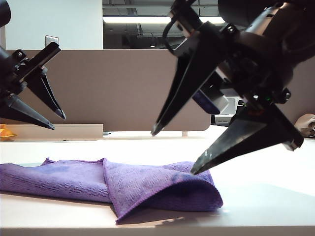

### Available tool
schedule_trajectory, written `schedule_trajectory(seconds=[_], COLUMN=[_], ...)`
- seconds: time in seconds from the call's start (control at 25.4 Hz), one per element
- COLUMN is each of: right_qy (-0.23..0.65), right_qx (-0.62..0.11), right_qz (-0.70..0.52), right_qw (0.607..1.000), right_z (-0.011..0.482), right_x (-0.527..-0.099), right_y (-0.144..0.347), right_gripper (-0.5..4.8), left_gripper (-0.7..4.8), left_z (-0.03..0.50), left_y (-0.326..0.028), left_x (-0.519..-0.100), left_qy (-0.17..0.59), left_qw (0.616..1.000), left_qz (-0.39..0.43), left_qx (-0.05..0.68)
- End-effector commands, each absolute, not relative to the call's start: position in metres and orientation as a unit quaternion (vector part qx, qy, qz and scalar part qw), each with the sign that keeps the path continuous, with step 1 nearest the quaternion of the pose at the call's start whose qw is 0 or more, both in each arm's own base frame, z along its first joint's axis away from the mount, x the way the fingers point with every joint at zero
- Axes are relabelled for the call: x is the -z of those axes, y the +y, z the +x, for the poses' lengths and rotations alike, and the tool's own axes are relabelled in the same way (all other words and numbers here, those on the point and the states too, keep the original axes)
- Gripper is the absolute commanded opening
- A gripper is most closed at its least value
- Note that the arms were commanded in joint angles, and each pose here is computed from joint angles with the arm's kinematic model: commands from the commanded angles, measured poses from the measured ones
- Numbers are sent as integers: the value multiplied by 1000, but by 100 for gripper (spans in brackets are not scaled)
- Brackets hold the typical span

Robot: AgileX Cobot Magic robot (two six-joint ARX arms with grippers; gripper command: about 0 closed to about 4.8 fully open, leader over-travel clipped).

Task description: Fold the bottom of the cloth upward, then fold it vertically to form a square shape.

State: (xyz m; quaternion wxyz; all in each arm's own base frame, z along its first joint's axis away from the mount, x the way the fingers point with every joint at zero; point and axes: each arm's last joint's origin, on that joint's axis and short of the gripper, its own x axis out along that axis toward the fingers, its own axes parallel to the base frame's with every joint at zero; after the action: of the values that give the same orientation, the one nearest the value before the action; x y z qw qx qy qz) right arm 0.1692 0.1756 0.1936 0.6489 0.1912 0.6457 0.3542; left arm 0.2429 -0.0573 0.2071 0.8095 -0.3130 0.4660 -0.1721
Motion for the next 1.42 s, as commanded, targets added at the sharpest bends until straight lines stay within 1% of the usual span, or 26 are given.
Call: schedule_trajectory(seconds=[0.04, 0.24, 0.63, 0.9, 0.98, 1.06, 1.14, 1.3, 1.42], right_qy=[636, 644, 627, 599, 605, 622, 638, 630, 635], right_qx=[-349, -336, -336, -334, -336, -347, -342, -337, -316], right_qz=[184, 188, 202, 215, 218, 223, 212, 195, 186], right_qw=[663, 661, 674, 695, 688, 666, 657, 672, 680], right_z=[171, 175, 185, 190, 190, 188, 181, 174, 173], right_x=[-192, -186, -179, -182, -182, -181, -181, -188, -186], right_y=[180, 182, 190, 192, 191, 190, 190, 189, 187], right_gripper=[274, 274, 262, 250, 250, 251, 252, 252, 252], left_gripper=[120, 120, 120, 119, 119, 110, 110, 107, 106], left_z=[243, 242, 236, 229, 227, 224, 221, 220, 219], left_y=[-57, -58, -56, -55, -55, -54, -53, -52, -53], left_x=[-209, -210, -219, -222, -219, -217, -214, -213, -212], left_qy=[462, 464, 453, 460, 472, 486, 499, 502, 507], left_qw=[810, 808, 813, 813, 809, 806, 809, 811, 807], left_qz=[-309, -310, -310, -299, -291, -279, -253, -241, -242], left_qx=[184, 188, 194, 195, 193, 190, 179, 179, 183])
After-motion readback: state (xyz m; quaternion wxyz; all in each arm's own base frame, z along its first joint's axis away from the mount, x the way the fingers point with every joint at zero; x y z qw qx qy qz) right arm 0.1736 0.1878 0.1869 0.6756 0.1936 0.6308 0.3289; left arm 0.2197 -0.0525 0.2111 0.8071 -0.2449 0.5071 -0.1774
